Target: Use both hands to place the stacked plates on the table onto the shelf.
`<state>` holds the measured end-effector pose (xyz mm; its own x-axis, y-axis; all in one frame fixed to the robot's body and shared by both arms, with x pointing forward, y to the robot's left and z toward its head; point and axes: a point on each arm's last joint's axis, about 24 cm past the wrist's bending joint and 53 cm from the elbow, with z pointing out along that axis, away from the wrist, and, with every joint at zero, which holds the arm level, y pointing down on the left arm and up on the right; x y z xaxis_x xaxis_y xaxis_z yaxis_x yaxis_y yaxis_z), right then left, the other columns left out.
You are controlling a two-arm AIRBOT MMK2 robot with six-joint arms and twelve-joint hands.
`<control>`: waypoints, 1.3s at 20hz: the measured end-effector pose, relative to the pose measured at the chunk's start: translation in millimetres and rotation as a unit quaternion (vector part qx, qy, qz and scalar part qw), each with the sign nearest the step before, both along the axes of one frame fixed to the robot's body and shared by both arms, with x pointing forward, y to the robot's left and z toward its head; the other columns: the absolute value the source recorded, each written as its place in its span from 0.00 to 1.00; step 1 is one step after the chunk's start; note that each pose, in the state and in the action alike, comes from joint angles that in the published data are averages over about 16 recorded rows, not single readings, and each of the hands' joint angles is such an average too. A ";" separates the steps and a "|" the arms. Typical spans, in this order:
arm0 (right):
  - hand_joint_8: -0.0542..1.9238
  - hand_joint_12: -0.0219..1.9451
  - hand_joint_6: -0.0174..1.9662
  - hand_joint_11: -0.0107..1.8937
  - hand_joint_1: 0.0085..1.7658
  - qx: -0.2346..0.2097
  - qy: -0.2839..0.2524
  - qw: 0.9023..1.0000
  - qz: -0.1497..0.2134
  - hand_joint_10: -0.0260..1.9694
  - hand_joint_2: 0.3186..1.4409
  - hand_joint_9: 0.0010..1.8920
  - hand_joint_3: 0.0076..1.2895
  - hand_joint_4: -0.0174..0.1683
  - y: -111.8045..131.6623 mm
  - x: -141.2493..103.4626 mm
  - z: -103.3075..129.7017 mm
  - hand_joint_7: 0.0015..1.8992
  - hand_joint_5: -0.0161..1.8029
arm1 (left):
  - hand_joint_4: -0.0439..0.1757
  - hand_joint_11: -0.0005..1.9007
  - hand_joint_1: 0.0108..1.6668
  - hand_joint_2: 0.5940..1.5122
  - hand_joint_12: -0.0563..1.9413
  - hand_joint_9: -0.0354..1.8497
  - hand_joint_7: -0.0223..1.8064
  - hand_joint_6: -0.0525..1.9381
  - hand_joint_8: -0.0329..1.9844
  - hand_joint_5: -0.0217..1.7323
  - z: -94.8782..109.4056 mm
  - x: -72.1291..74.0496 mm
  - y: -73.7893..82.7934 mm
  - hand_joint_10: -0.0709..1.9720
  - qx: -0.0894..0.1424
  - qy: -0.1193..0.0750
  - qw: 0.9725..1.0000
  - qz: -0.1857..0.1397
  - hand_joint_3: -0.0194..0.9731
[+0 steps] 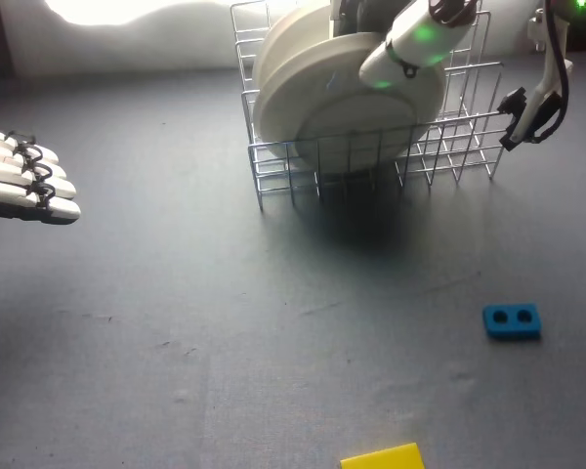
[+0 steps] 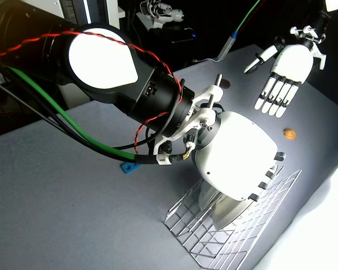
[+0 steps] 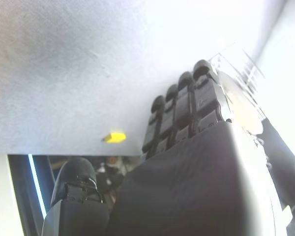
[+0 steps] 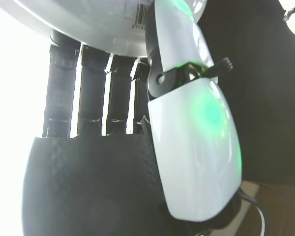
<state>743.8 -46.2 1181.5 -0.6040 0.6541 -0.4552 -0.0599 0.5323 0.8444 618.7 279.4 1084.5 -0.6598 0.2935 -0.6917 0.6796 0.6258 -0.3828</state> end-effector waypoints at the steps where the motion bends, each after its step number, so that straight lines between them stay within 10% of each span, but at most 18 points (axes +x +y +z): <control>1: 0.46 0.60 0.52 0.40 0.74 -0.001 -0.001 1.000 0.001 0.40 0.64 0.51 0.01 0.07 0.2 -0.1 -0.4 0.50 0.45 | 0.21 0.01 0.01 0.60 0.03 0.03 0.02 0.03 0.02 0.02 0.1 0.1 -0.1 0.04 0.000 0.000 1.000 0.000 0.04; 14: 0.08 0.67 0.21 0.23 0.59 0.016 -0.029 0.999 0.018 0.16 0.69 0.42 0.01 0.08 4.0 -7.2 31.7 0.46 0.41 | 0.21 0.01 0.01 0.60 0.04 0.03 0.02 0.03 0.02 0.02 1.1 0.5 -1.1 0.04 -0.001 -0.002 1.000 -0.001 0.04; 26: 0.06 0.67 0.07 0.19 0.38 -0.077 -0.135 0.986 0.061 0.12 0.72 0.41 0.01 0.08 -4.6 -42.5 72.7 0.45 0.42 | 0.21 0.03 0.01 0.63 0.21 0.08 0.09 0.05 0.06 0.08 5.7 -4.6 -9.3 0.08 -0.012 -0.001 1.000 -0.017 0.04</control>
